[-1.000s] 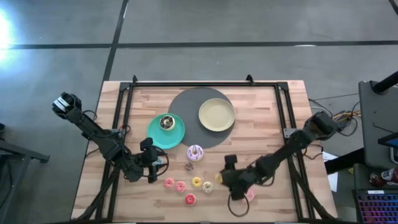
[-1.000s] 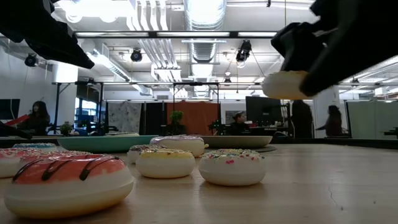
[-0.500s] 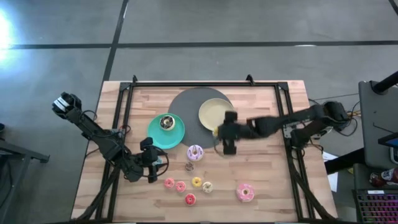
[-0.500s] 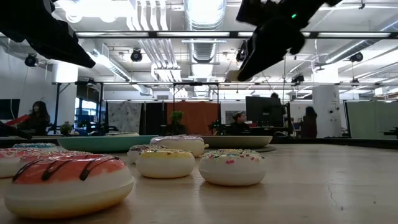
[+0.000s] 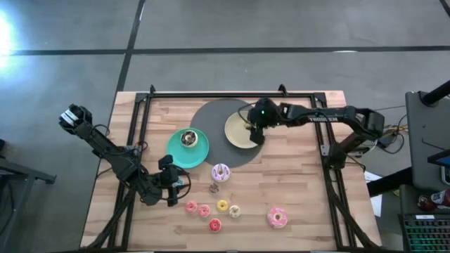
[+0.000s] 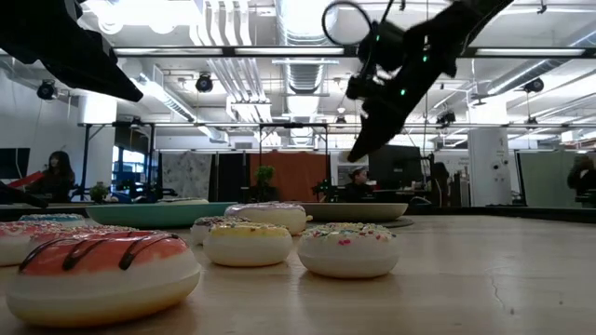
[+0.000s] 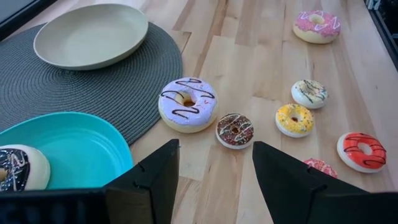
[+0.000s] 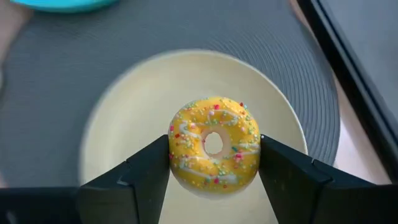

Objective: Pick & Place donuts
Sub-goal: Put the right small yellow donut on the brown plate

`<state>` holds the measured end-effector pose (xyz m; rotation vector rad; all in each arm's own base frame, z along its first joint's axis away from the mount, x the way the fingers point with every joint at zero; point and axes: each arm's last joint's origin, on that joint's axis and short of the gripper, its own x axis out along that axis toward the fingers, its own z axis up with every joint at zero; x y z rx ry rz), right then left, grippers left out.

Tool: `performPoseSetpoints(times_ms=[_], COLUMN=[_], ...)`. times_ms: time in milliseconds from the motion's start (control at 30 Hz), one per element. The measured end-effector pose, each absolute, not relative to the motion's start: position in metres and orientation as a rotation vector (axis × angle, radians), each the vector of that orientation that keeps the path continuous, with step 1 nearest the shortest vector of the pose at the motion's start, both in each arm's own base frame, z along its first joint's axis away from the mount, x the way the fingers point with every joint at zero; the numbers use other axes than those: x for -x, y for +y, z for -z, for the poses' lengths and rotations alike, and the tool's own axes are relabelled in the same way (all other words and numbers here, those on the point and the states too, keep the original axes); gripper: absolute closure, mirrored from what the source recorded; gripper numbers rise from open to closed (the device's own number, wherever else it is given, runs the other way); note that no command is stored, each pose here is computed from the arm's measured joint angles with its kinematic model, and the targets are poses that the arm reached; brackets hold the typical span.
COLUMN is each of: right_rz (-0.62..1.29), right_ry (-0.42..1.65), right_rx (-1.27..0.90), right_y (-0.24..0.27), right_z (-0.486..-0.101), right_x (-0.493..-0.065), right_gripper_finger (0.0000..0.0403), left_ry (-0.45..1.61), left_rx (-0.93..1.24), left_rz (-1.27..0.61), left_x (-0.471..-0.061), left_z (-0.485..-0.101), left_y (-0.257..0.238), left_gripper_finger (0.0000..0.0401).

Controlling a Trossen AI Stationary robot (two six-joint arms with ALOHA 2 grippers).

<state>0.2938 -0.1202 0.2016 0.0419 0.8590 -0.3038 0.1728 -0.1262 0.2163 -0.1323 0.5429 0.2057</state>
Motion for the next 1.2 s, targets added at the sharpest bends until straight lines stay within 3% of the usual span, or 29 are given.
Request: performPoseSetpoints(times_ms=[433,900,1200], right_rz=[0.430,0.594,0.600], right_ry=[0.965,1.038,1.058], right_rx=[-0.215,-0.280,-0.283], right_y=[-0.159,-0.173,-0.171], right_z=[-0.153,-0.150,-0.147], right_x=[-0.307,-0.303,-0.300], right_gripper_finger=[0.0184,0.0184,0.0184], left_ry=[0.536,0.533,0.531], left_rx=[0.123,0.131,0.134], left_rz=[-0.216,-0.220,-0.220], left_x=[-0.173,-0.173,-0.173], left_z=[-0.216,-0.217,-0.217], left_y=[-0.126,-0.126,-0.126], left_gripper_finger=[0.0222,0.0222,0.0222])
